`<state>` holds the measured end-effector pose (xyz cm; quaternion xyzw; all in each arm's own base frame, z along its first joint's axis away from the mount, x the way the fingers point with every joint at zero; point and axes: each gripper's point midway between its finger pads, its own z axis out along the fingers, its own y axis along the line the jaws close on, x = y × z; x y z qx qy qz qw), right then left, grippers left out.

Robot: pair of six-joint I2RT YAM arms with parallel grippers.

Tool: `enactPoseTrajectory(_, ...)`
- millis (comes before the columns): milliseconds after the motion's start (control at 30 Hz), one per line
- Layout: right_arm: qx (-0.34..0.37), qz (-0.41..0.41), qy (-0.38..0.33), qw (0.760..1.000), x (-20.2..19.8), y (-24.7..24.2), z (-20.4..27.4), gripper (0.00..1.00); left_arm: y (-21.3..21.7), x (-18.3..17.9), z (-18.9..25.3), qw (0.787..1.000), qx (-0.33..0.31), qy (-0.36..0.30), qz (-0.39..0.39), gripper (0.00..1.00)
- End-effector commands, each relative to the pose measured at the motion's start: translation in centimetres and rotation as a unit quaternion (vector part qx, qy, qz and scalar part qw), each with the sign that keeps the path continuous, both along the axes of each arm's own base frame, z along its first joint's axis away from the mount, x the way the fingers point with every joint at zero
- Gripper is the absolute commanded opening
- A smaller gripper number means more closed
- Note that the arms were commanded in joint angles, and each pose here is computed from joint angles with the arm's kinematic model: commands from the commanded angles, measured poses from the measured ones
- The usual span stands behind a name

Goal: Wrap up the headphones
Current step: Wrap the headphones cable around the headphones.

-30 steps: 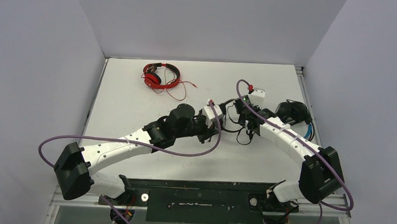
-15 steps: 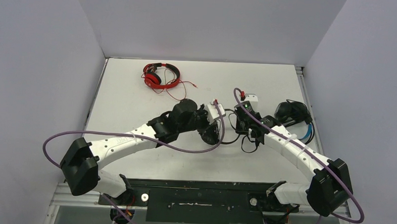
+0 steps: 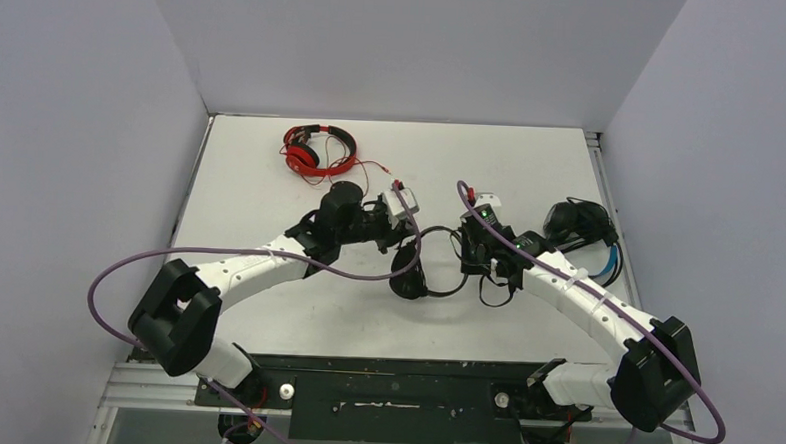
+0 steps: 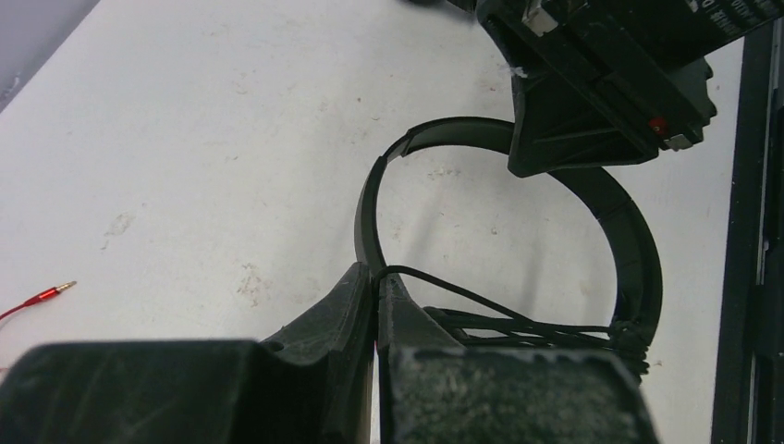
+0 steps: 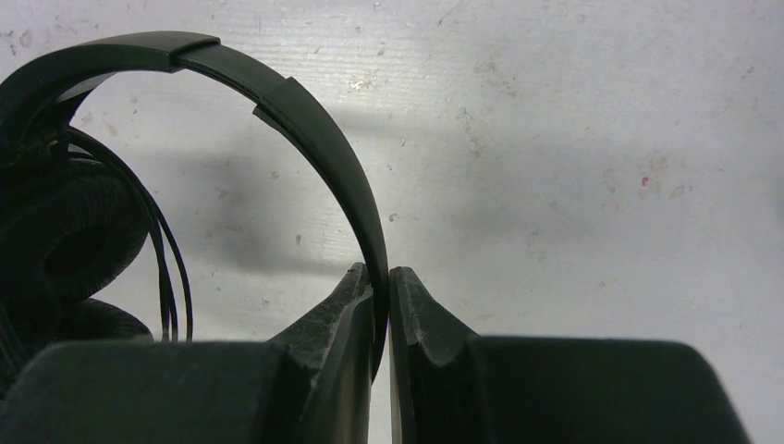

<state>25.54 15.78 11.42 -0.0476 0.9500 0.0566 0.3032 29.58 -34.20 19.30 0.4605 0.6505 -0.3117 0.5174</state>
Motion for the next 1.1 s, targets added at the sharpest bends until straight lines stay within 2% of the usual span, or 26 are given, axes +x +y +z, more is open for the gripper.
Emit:
enactPoseTrajectory(0, 0.046, 0.036, -0.014, 0.998, -0.6, 1.7, 2.6, 0.00, -1.0, 0.5, 2.8, 0.996, -0.083, -0.020, -0.032, 0.00)
enactPoseTrajectory(267, 0.052, 0.053, -0.007, 0.997, -1.2, 2.0, 3.3, 0.00, -0.2, 1.2, 1.8, 0.993, -0.114, -0.025, -0.036, 0.00)
enactPoseTrajectory(500, 0.054, 0.056, -0.006, 0.997, -1.2, 1.9, 3.8, 0.00, 0.0, 1.7, 0.7, 0.987, -0.160, 0.010, -0.030, 0.00)
enactPoseTrajectory(633, 0.058, 0.063, 0.000, 0.996, -1.5, 2.1, 4.0, 0.00, 0.2, 2.0, 0.2, 0.986, -0.164, 0.008, -0.025, 0.04)
enactPoseTrajectory(1067, 0.067, 0.055, 0.000, 0.996, -1.1, 1.6, 4.5, 0.00, 1.3, 2.5, -0.5, 0.981, -0.193, 0.033, 0.007, 0.06)
